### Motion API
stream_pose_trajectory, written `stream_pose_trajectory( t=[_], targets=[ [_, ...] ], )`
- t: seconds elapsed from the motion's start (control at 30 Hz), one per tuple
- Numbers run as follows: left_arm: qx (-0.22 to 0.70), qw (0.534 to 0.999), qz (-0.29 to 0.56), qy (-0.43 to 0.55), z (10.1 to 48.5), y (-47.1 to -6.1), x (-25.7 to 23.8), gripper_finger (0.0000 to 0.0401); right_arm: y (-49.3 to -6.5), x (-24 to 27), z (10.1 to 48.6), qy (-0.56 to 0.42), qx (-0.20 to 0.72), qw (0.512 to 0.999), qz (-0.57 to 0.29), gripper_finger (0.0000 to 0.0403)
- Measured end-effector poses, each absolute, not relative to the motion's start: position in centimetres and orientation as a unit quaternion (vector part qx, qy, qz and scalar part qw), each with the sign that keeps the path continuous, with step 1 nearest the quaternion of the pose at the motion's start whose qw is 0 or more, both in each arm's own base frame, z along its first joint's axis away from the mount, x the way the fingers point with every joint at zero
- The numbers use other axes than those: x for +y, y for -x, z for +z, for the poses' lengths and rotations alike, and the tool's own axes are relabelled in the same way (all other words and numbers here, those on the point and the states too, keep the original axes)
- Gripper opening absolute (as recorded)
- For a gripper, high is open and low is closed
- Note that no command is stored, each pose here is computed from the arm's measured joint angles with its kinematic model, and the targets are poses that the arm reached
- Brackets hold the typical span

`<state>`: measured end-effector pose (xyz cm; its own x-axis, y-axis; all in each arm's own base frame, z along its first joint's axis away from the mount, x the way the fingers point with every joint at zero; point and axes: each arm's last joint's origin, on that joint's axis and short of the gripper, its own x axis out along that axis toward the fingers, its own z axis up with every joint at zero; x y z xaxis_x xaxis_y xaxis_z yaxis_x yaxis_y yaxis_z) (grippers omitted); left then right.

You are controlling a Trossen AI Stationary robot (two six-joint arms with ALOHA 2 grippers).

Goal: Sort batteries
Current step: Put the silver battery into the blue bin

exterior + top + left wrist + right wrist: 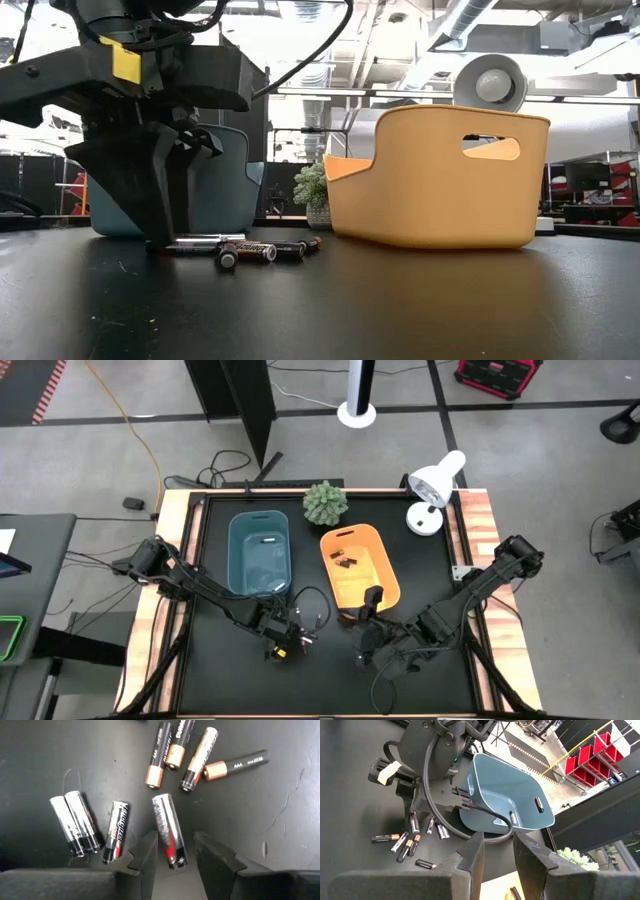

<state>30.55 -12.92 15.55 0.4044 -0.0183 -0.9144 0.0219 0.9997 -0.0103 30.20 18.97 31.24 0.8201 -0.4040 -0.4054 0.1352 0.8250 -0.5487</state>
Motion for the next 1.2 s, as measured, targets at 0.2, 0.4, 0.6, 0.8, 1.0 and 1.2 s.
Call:
stream_pose_trajectory(
  t=[0.2, 0.4, 0.6, 0.8, 1.0, 1.2],
  targets=[
    [0.548, 0.836, -0.02, -0.006, 15.51, -30.32, -13.4, 0.012, -30.2, 18.97, 31.24, 0.257, 0.262, 0.919, -0.147, 0.0122],
    [0.546, 0.837, -0.021, -0.004, 15.53, -30.29, -13.55, 0.0133, -30.2, 18.97, 31.24, 0.257, 0.262, 0.919, -0.147, 0.0122],
    [0.539, 0.842, -0.022, -0.001, 15.58, -30.44, -13.63, 0.0177, -30.2, 18.97, 31.24, 0.257, 0.262, 0.919, -0.147, 0.0122],
    [0.536, 0.844, -0.015, -0.005, 15.59, -30.45, -13.59, 0.02, -30.2, 18.97, 31.24, 0.257, 0.262, 0.919, -0.147, 0.0122],
    [0.533, 0.846, -0.005, -0.007, 15.6, -30.47, -13.53, 0.0193, -30.18, 18.99, 31.24, 0.257, 0.262, 0.919, -0.146, 0.0122],
    [0.541, 0.841, -0.003, -0.006, 14.65, -30.63, -13.81, 0.0172, -30.18, 19.01, 31.24, 0.257, 0.262, 0.919, -0.146, 0.0122]
  ],
)
